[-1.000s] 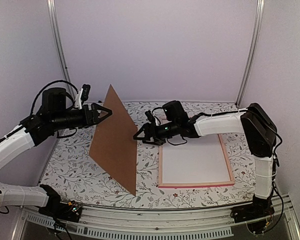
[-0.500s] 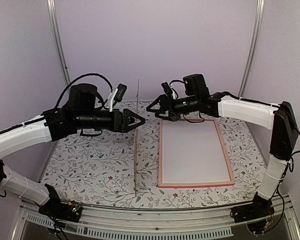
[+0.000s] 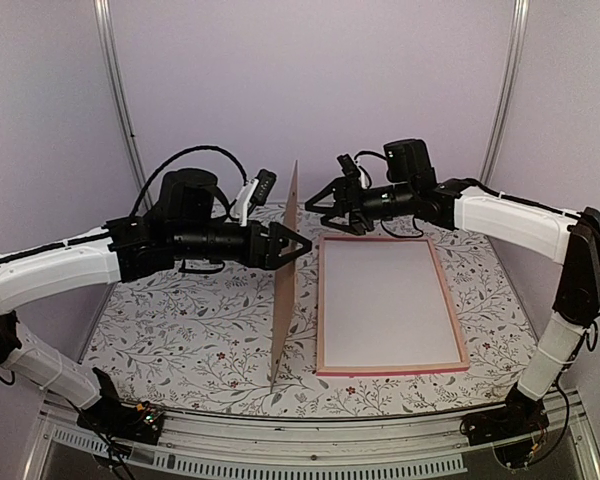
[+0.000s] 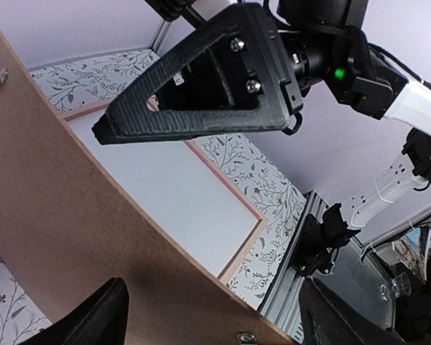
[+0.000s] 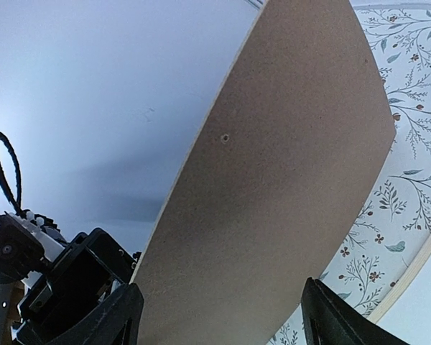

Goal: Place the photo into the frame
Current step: Turn over the backboard.

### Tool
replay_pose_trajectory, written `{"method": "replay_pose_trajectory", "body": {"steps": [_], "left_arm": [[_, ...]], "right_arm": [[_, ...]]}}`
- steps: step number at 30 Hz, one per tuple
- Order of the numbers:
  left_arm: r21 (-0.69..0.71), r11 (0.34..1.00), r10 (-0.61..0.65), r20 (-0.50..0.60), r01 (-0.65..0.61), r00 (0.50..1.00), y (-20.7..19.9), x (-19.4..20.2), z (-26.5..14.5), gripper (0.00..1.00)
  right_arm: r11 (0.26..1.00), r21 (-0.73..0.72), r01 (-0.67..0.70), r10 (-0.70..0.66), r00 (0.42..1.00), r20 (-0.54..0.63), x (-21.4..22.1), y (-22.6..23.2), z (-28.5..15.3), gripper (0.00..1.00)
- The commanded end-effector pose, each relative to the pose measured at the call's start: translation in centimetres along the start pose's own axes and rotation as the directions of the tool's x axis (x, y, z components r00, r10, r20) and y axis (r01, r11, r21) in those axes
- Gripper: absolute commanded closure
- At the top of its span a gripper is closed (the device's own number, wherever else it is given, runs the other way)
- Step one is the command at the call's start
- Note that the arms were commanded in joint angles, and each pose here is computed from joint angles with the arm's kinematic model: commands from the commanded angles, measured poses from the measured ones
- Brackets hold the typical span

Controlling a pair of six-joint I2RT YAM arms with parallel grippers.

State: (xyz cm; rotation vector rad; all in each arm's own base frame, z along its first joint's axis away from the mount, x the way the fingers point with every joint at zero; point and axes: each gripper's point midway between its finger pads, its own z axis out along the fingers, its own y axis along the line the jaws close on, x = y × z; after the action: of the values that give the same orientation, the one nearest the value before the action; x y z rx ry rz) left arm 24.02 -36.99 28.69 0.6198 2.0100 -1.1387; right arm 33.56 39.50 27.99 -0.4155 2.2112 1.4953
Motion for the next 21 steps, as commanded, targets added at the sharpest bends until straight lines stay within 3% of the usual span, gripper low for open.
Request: {"method": "replay_pose_trajectory", "body": {"steps": [1, 11, 21], "left_arm": [[-0.013, 1.0, 0.026, 0.01, -0.026, 1.0, -0.1, 0.3, -0.2, 0.16], [-0.023, 0.999, 0.032, 0.026, -0.031, 0.999, 0.0, 0.2, -0.9, 0.15], [0.072, 0.996, 0.054, 0.049, -0.058, 0.997, -2.1, -0.7, -0.7, 0.1]], "right_arm": [[0.998, -0.059, 0.018, -0.016, 0.999, 0.031, -0.7, 2.1, -1.3, 0.2], [0.997, -0.079, -0.006, 0.008, 1.0, 0.015, -0.5, 2.2, -0.9, 0.21], [0.999, -0.042, -0.022, 0.021, 1.0, -0.012, 0.0, 1.4, 0.0, 0.23]]}}
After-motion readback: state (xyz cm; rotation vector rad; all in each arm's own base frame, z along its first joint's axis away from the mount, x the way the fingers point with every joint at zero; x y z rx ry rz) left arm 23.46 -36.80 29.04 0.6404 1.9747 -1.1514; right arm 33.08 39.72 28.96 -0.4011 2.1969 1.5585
